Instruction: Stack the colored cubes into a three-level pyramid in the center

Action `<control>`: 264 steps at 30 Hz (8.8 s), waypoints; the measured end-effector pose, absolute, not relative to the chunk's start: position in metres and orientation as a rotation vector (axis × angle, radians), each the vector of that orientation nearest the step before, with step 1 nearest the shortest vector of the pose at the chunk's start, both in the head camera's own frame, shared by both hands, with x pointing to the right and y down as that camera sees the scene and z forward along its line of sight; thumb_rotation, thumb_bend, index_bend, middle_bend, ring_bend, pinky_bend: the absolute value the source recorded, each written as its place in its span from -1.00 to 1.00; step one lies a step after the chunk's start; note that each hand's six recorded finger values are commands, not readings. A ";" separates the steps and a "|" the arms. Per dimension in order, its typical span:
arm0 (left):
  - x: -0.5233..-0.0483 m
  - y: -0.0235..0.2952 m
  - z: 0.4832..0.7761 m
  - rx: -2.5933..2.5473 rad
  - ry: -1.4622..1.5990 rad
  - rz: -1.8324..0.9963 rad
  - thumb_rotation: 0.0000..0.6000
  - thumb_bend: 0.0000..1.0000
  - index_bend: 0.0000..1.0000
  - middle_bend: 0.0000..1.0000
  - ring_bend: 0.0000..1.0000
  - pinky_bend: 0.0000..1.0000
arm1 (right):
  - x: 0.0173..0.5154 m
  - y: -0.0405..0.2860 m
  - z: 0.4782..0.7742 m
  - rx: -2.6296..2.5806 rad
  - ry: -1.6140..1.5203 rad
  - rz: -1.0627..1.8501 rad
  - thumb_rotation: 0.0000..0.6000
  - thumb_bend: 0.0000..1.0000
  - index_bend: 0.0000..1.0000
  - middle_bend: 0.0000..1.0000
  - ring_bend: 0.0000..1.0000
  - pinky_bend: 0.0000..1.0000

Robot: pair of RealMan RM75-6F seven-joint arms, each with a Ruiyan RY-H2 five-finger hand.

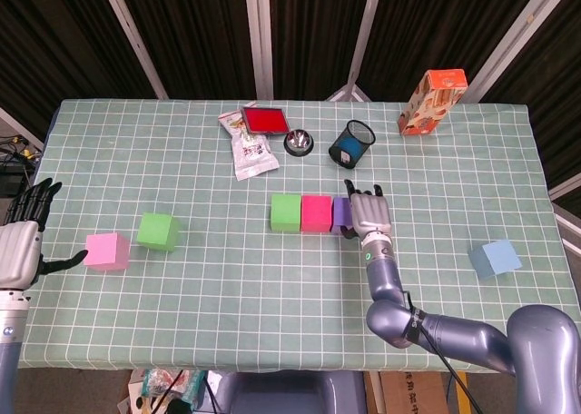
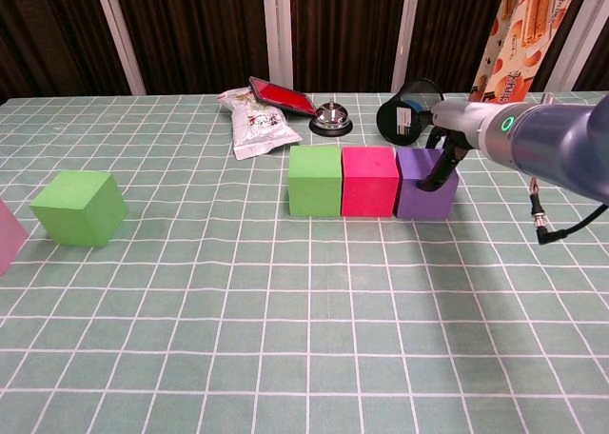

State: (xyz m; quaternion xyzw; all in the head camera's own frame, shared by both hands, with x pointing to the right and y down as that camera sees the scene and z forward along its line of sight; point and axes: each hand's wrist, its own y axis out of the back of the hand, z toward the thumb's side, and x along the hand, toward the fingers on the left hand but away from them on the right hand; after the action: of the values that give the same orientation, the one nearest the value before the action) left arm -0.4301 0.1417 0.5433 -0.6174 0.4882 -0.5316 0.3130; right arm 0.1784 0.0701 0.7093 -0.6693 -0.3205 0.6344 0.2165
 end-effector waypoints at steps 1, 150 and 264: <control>-0.430 0.142 0.543 -1.628 1.287 -1.402 1.00 -0.82 -1.00 -1.00 -1.00 -0.98 | 0.178 0.070 0.709 -1.854 -0.888 1.757 1.00 -0.33 -1.00 -0.24 -0.52 -1.00; -0.417 0.145 0.529 -1.663 1.295 -1.335 1.00 -0.82 -1.00 -1.00 -1.00 -0.98 | 0.235 0.123 0.687 -1.889 -0.921 1.889 1.00 -0.33 -1.00 -0.79 -0.92 -1.00; -0.418 0.149 0.543 -1.579 1.231 -1.370 1.00 -0.89 -1.00 -1.00 -1.00 -0.98 | 0.390 0.169 0.609 -1.688 -1.190 1.757 1.00 -0.33 -1.00 -0.96 -1.00 -1.00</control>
State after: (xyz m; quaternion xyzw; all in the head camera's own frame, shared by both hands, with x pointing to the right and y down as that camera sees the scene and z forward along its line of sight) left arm -0.4182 0.1493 0.5434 -0.6097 0.4752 -0.5291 0.3501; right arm 0.3898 0.1685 0.6093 -0.6083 -0.4287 0.6330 0.2134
